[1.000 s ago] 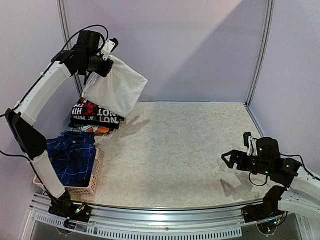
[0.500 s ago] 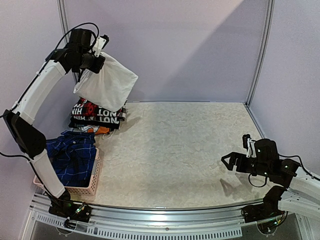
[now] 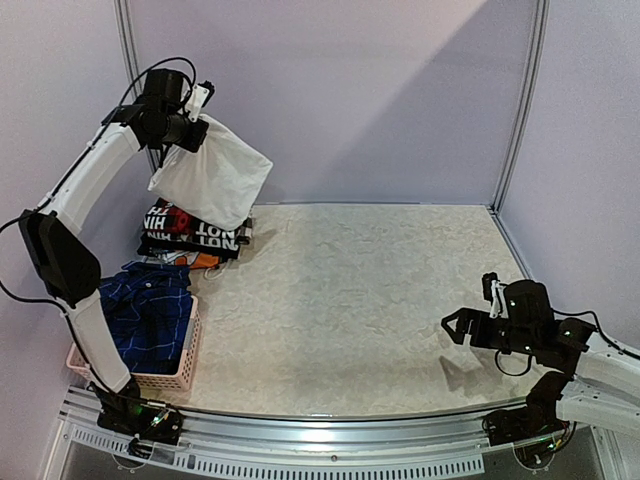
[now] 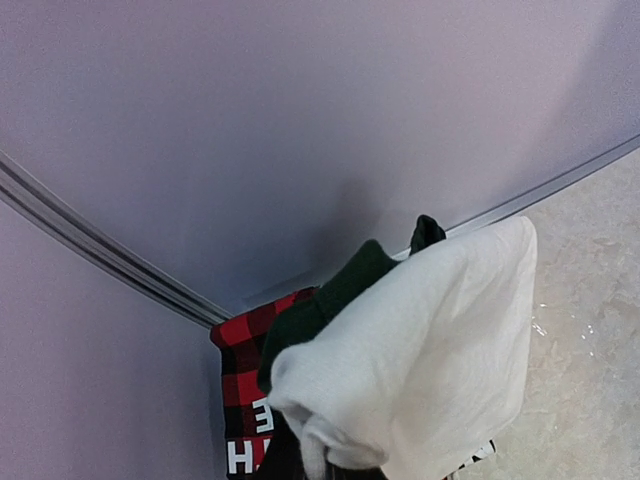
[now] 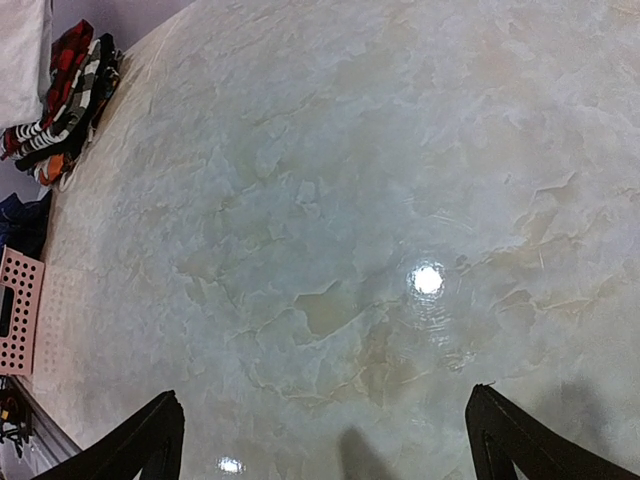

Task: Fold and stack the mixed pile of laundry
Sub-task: Place the square-folded T-shirt at the corner of the board.

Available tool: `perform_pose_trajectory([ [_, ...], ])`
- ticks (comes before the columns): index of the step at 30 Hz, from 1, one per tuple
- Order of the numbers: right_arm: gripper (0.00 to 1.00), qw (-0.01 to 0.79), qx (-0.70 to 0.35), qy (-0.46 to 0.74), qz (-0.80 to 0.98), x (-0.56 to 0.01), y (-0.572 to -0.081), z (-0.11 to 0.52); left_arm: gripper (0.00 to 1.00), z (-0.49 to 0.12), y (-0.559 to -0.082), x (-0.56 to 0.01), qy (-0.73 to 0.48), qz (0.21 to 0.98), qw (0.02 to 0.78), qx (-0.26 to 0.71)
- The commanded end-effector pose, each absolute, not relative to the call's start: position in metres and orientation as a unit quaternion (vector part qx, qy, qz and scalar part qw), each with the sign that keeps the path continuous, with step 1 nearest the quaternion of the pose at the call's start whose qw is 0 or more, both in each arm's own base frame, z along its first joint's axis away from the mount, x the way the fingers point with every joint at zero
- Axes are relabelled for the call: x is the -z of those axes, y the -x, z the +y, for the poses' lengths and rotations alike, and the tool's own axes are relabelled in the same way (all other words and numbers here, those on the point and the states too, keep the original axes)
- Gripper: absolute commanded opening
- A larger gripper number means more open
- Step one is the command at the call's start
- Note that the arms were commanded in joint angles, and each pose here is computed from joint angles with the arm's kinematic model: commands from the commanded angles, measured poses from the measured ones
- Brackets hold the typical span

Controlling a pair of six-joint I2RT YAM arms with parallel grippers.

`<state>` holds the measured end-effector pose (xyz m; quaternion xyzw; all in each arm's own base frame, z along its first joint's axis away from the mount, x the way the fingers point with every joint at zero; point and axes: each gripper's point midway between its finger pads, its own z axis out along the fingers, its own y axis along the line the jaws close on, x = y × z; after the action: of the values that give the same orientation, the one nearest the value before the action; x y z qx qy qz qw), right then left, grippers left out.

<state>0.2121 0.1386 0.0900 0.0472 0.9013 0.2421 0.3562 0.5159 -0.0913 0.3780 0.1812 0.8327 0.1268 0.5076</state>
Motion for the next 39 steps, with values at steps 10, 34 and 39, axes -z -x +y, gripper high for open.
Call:
perform_pose_trajectory([
  [10,0.99,0.359,-0.230,-0.051,0.903,-0.086,-0.218,0.138,0.00,-0.053,-0.566,-0.338,-0.145,0.845,0.502,-0.110],
  [34,0.99,0.340,-0.226,-0.050,0.911,-0.074,-0.222,0.145,0.00,0.052,-0.621,-0.242,-0.002,0.884,0.463,-0.066],
  [39,0.99,0.338,-0.226,-0.050,0.912,-0.072,-0.222,0.145,0.00,0.067,-0.626,-0.224,0.024,0.888,0.458,-0.029],
])
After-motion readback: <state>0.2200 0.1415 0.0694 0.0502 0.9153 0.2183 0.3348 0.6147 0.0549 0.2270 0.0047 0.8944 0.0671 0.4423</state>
